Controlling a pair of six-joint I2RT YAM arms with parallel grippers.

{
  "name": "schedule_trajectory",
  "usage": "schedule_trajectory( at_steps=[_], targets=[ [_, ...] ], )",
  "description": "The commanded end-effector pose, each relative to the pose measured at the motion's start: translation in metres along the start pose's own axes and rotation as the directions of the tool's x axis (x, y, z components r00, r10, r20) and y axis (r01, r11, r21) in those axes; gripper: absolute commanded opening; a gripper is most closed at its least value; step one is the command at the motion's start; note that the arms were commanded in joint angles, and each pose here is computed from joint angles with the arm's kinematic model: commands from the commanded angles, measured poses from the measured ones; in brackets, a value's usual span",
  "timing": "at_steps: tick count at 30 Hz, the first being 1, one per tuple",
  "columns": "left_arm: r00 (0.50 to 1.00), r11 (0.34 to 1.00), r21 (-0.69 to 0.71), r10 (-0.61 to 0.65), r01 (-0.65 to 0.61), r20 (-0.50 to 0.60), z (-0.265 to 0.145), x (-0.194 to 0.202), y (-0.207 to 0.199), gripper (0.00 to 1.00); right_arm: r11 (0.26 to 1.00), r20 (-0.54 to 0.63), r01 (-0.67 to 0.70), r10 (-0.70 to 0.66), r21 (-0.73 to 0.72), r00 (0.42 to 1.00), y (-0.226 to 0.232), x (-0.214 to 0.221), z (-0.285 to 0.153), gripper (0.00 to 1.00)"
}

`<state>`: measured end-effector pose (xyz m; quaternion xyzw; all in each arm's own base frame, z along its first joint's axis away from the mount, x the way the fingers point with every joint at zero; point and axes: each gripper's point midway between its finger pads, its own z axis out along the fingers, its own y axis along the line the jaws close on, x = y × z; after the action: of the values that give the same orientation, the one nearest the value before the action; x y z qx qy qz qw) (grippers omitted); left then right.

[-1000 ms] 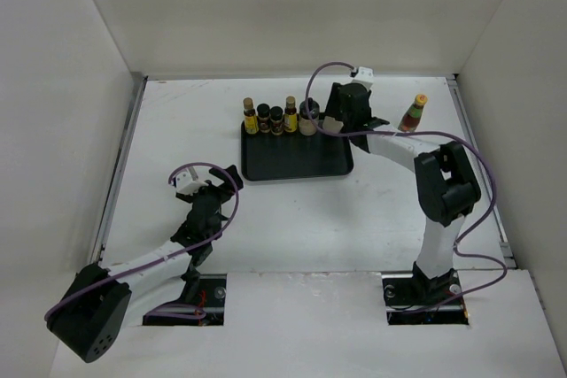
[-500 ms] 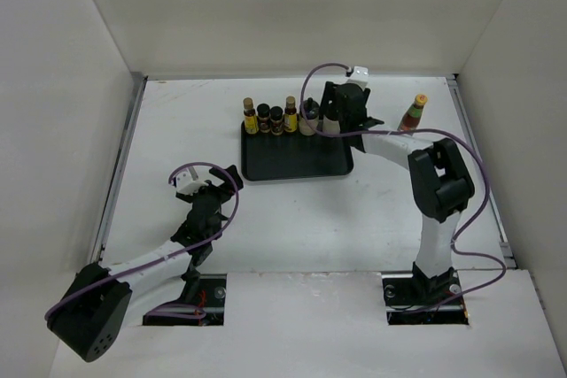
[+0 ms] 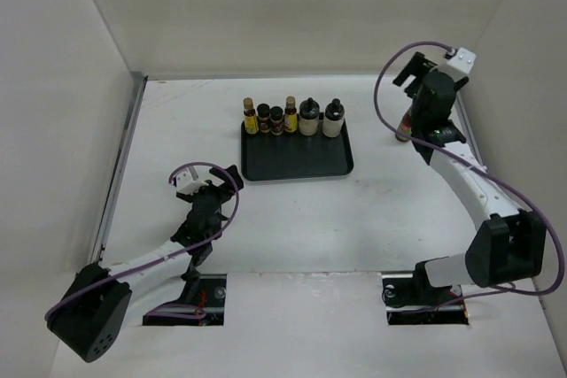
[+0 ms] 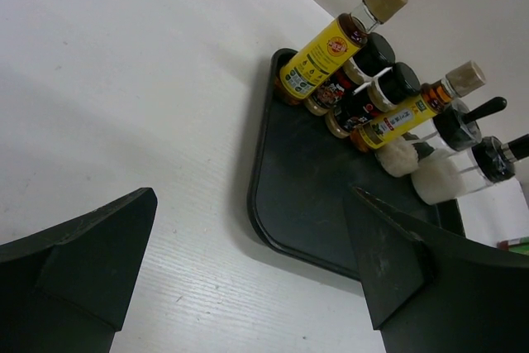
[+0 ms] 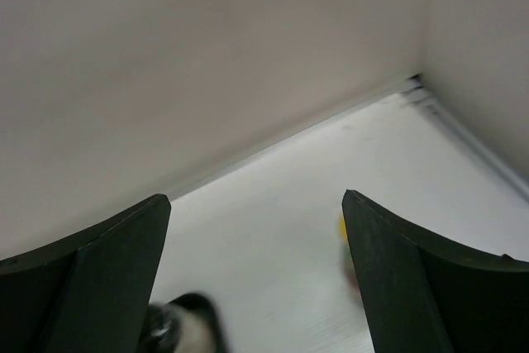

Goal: Organize the condiment bottles

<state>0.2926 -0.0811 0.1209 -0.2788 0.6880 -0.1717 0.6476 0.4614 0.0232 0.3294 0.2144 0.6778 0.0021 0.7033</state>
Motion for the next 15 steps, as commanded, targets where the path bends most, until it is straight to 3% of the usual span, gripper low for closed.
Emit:
schedule_trajectory(
  at_steps=[1,10,15],
  targets=[
    [0.999,0.999,0.024,-0.034,0.033,0.016,0.003,-0.006,-0.009,1.00,0.978,-0.118,0.139,-0.122,0.156,0.986,-0.057,0.034,0.012,0.93],
    [0.999,0.998,0.038,-0.045,0.044,0.021,0.002,-0.009,-0.011,1.00,0.963,-0.231,0.195,-0.150,0.188,0.961,-0.086,0.077,0.048,0.92],
    [0.999,0.999,0.031,-0.037,0.036,0.014,0.004,-0.006,-0.010,1.00,0.965,-0.238,0.188,-0.143,0.183,0.961,-0.091,0.082,0.065,0.80]
  ],
)
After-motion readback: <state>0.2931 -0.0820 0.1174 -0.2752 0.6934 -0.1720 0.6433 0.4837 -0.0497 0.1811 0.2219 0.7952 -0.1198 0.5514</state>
